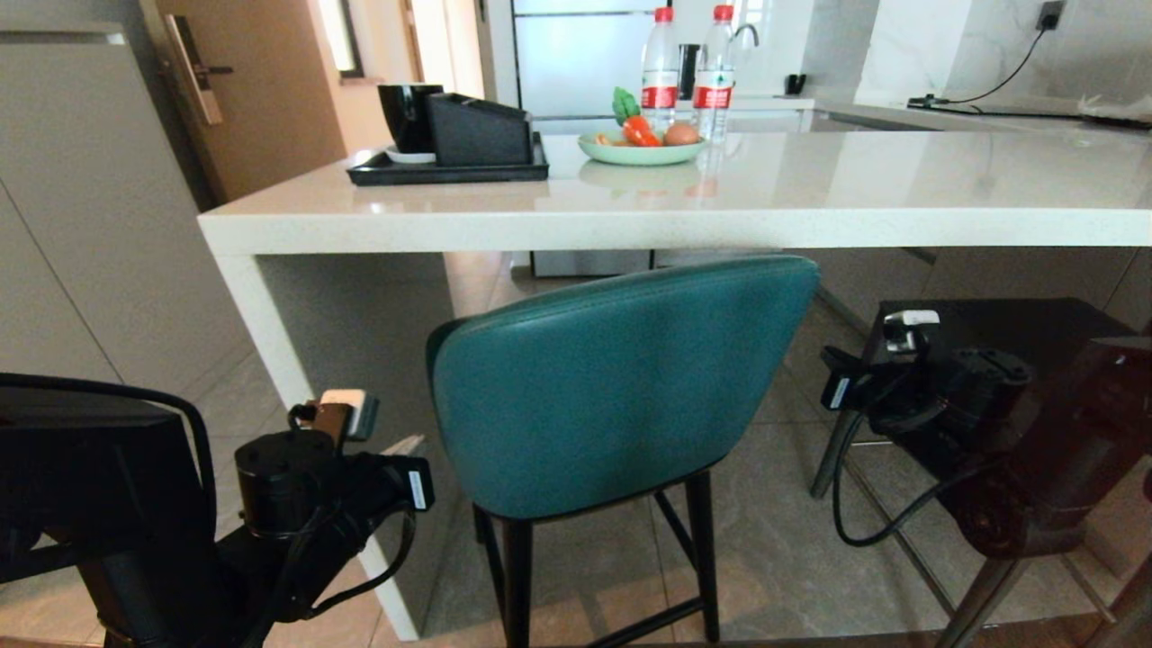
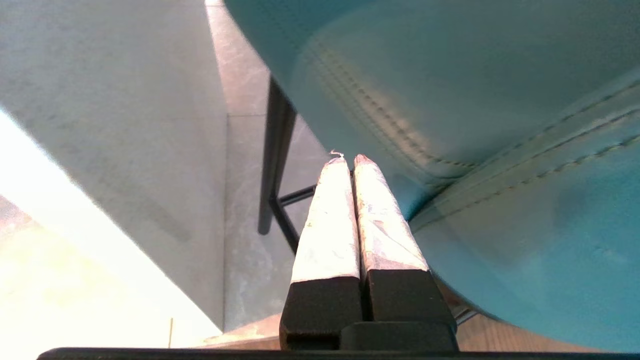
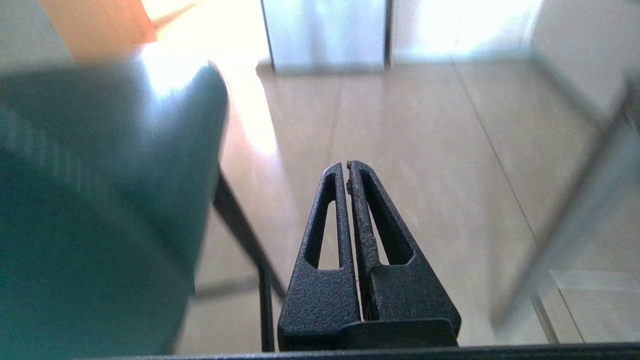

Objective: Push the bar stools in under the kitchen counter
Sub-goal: Pull the blue chair out from under the dining table

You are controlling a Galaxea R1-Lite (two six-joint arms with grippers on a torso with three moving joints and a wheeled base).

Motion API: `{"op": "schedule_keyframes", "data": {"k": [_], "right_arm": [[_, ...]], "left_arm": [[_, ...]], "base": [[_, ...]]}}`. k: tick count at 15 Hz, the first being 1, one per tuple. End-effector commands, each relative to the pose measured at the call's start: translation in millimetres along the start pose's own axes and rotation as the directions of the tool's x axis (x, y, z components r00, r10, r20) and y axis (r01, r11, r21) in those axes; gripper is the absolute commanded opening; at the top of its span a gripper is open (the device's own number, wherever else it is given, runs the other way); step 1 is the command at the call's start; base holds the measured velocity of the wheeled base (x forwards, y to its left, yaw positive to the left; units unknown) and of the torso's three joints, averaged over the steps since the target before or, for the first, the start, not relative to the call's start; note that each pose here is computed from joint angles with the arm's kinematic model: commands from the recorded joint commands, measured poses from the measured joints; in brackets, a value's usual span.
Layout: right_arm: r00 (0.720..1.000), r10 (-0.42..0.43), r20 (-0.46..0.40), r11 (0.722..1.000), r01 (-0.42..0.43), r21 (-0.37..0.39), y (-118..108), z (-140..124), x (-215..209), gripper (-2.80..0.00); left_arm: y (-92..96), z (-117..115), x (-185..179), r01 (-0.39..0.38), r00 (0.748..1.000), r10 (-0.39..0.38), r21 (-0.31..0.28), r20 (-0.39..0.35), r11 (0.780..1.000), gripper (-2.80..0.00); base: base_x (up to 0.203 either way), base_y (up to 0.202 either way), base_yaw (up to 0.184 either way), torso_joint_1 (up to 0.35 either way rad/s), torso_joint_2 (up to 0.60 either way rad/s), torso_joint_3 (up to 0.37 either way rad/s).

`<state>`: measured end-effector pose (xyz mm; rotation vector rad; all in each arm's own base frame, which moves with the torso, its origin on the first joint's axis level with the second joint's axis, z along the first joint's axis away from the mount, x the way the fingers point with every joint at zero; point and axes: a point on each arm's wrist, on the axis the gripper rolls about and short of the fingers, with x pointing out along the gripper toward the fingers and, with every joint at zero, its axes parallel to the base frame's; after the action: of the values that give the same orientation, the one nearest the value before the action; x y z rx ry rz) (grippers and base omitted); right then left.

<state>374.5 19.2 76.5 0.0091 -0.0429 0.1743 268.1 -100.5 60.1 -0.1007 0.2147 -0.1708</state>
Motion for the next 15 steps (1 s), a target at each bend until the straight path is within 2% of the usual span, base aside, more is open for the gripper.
{"op": "schedule_keyframes", "data": {"k": [1, 4, 8, 11, 15], "right_arm": [[0.999, 0.015, 0.041, 1.000, -0.015, -0.003, 2.6, -6.9, 22.5, -2.80], [0.995, 0.047, 0.091, 0.999, -0.046, -0.005, 13.8, -4.4, 53.6, -2.80], [0.990, 0.118, 0.072, 0.993, -0.119, 0.000, 44.2, -15.0, 69.6, -2.80], [0.983, 0.167, 0.078, 0.986, -0.168, 0.002, 67.0, -10.2, 65.8, -2.80], [0.973, 0.217, 0.081, 0.976, -0.218, 0.003, 86.3, 5.7, 44.3, -2.80]], "left_arm": [[1.1, 6.6, -4.4, -0.003, 1.000, 0.003, -0.008, 0.027, 1.000, -2.80], [2.0, 11.4, -7.6, -0.004, 0.999, 0.005, -0.008, 0.043, 1.000, -2.80], [-0.4, 9.2, -6.8, -0.001, 0.999, 0.001, -0.007, 0.037, 1.000, -2.80], [-2.4, 5.6, -3.7, -0.004, 1.000, 0.004, -0.001, 0.027, 1.000, -2.80], [-1.5, 2.7, -1.8, -0.009, 1.000, 0.009, -0.001, 0.017, 1.000, -2.80]], "base": [[0.000, 0.000, 0.000, 0.000, 0.00, 0.000], [0.000, 0.000, 0.000, 0.000, 0.00, 0.000], [0.000, 0.000, 0.000, 0.000, 0.00, 0.000], [0.000, 0.000, 0.000, 0.000, 0.00, 0.000], [0.000, 0.000, 0.000, 0.000, 0.00, 0.000]]}}
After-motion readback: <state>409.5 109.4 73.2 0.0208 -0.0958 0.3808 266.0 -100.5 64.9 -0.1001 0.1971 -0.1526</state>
